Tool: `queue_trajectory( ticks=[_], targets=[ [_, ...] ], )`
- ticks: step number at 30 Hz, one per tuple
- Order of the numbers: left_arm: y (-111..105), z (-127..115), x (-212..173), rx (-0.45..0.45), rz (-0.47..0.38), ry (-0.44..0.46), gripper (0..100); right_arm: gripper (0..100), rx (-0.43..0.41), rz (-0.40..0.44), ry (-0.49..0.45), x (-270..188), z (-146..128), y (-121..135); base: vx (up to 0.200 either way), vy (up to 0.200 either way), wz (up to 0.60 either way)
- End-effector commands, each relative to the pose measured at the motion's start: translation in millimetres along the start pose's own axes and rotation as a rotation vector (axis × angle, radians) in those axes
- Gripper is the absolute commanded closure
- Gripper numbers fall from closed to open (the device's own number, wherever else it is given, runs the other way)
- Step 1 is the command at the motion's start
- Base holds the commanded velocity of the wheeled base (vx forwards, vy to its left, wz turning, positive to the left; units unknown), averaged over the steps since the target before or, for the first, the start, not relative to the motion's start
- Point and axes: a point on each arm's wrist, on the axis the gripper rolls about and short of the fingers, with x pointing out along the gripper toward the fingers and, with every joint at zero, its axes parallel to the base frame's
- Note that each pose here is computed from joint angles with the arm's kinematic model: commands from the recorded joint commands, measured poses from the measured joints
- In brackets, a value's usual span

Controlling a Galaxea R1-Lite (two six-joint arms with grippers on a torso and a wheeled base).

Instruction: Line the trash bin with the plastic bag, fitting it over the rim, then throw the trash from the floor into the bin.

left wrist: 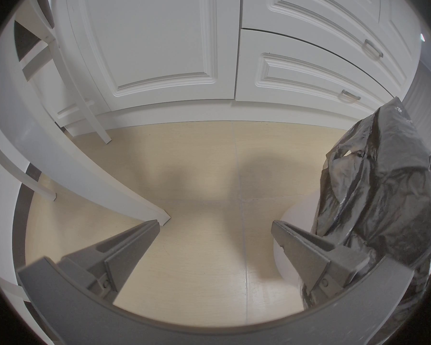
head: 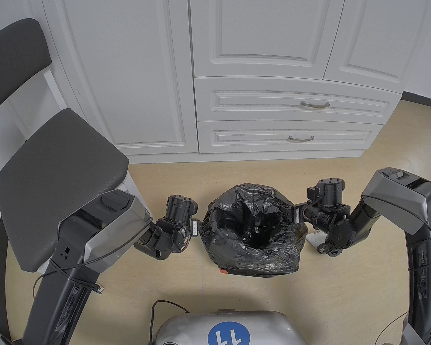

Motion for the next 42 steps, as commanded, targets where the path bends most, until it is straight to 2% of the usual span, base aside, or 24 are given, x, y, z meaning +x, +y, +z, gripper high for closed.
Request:
queue_trajectory(
  ticks=[1, 9, 15, 16, 24, 29, 36, 40, 42],
  targets=[
    [0.2, -0.3, -0.3, -0.004, 0.001, 0.0, 0, 0, 0.033, 0.013, -0.029, -8.3, 13.3, 3.5, 0.0, 0.0, 0.0],
    [0.2, 0.0, -0.6, -0.006, 0.001, 0.0, 0, 0, 0.05, 0.022, -0.093, -38.2, 46.1, -1.4, 0.0, 0.0, 0.0],
    [0.3, -0.2, -0.6, -0.019, 0.001, 0.002, 0, 0, 0.055, 0.002, -0.08, -39.7, 45.6, -11.3, 0.0, 0.0, 0.0],
    [0.3, -0.2, -0.6, -0.02, 0.001, 0.002, 0, 0, 0.053, 0.007, -0.047, -41.5, 44.8, -15.0, 0.0, 0.0, 0.0],
    [0.5, -0.9, -0.7, -0.021, 0.001, 0.003, 0, 0, 0.049, 0.046, 0.103, -33.0, 18.3, -25.6, 0.0, 0.0, 0.0],
    [0.5, -0.2, -1.0, -0.023, 0.001, 0.002, 0, 0, 0.02, 0.046, 0.204, -20.0, -8.4, -43.6, 0.0, 0.0, 0.0],
    [0.5, -0.2, -1.0, -0.025, 0.001, 0.002, 0, 0, 0.029, 0.049, 0.245, -4.1, -28.5, -47.9, 0.0, 0.0, 0.0],
    [-0.1, -0.6, -1.4, -0.024, 0.0, 0.002, 0, 0, 0.058, 0.088, 0.281, 13.0, -48.0, -45.9, 0.0, 0.0, 0.0],
    [-0.2, -0.5, -1.4, -0.025, -0.001, 0.0, 0, 0, 0.128, 0.137, 0.305, 14.4, -47.6, -45.9, 0.0, 0.0, 0.0]
  ],
)
